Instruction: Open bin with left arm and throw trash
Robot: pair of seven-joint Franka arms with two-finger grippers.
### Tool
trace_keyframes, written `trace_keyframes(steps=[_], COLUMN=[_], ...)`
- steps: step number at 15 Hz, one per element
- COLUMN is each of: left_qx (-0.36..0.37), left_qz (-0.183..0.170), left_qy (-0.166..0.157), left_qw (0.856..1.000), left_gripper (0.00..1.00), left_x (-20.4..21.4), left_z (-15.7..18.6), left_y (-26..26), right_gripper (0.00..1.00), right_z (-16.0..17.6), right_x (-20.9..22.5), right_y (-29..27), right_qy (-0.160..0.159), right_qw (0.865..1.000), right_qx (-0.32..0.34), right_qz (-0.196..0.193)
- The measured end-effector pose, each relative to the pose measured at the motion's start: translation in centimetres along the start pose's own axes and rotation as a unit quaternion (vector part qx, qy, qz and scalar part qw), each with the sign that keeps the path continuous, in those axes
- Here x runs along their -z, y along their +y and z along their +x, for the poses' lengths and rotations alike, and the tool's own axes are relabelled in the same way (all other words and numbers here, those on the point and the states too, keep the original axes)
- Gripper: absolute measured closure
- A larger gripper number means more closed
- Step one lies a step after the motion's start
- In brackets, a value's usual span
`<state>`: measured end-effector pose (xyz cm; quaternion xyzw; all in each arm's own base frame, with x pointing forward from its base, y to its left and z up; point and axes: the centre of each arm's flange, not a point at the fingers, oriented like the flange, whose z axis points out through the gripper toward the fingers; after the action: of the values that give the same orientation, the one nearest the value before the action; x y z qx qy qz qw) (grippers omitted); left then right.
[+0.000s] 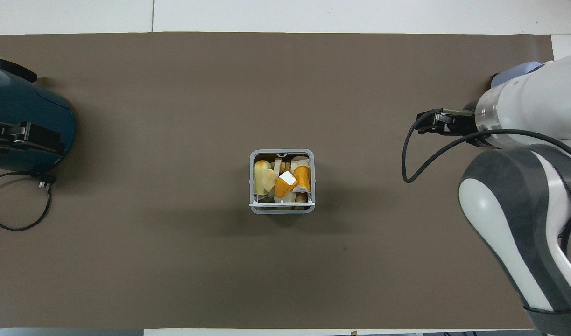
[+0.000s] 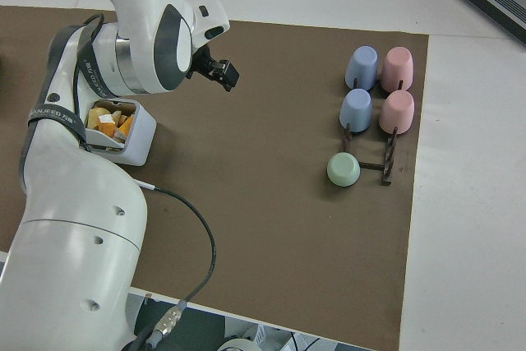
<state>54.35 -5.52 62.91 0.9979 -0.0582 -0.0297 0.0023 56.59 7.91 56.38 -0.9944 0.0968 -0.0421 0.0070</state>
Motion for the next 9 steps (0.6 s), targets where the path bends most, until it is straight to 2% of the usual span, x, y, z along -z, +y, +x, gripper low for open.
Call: trace_keyframes(steps=[6,9], left_qx=[-0.001,-0.001], left_qz=[0.0,0.0], left_qy=[0.0,0.0], left_qw=[1.0,1.0], left_gripper=[0.0,0.0], left_x=[0.0,0.0], left_z=[0.0,0.0], left_y=[0.1,0.1], right_gripper=[0.0,0.0], right_z=[0.4,0.0], right_x=[3.4,4.1], right_y=[5.3,8.3], right_qy=[-0.037,-0.058], right_qw=[0.998,0.996], right_qx=[0.056,0.06], right_qz=[-0.011,-0.014])
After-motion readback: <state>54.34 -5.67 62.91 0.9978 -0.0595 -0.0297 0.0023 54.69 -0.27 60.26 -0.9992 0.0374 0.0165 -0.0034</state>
